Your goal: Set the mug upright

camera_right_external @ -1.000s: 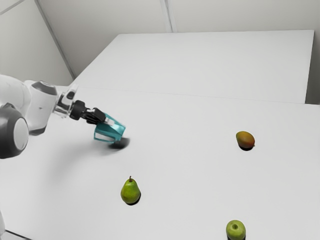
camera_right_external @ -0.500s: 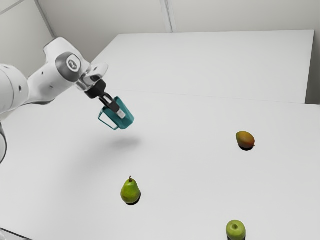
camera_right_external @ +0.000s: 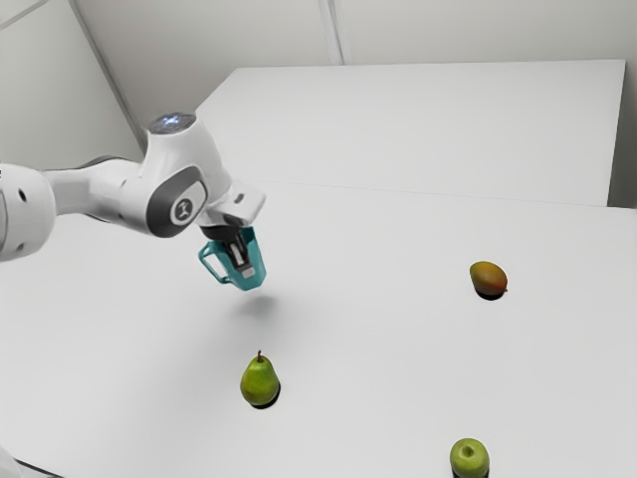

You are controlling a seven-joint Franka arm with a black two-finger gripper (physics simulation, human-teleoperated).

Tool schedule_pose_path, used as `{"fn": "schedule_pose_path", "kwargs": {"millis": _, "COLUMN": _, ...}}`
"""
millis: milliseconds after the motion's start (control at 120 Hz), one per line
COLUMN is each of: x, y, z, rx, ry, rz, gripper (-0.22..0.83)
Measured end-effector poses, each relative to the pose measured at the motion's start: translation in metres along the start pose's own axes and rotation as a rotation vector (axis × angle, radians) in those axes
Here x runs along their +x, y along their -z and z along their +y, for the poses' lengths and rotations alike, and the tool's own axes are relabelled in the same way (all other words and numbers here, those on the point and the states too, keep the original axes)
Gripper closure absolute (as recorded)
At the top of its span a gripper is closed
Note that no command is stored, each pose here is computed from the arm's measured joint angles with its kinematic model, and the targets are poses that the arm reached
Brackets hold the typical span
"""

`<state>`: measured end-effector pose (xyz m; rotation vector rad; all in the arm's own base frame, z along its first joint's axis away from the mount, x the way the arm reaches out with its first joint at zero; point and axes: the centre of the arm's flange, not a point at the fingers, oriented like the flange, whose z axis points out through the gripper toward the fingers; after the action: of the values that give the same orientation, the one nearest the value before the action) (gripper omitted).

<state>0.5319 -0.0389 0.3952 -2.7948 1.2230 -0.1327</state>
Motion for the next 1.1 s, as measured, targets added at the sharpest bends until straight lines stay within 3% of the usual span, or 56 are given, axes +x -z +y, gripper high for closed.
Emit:
{"fn": "schedule_pose_path", "kwargs": {"millis": 417, "x": -0.03, "y": -0.027, "z": -0.014, "rx": 0.099, "ry": 0.17, "rz": -0.045, "gripper": 0.77}}
{"fn": "schedule_pose_path", "kwargs": {"millis": 742, "x": -0.037, "y": -0.034, "z": -0.03, "rx": 0.131, "ry": 0.294, "rz": -0.026, "gripper": 0.78}}
{"fn": "schedule_pose_path", "kwargs": {"millis": 1100, "x": -0.002, "y": -0.036, "z": 0.001, "rx": 0.12, "ry": 0.295, "rz": 0.008, "gripper": 0.78}}
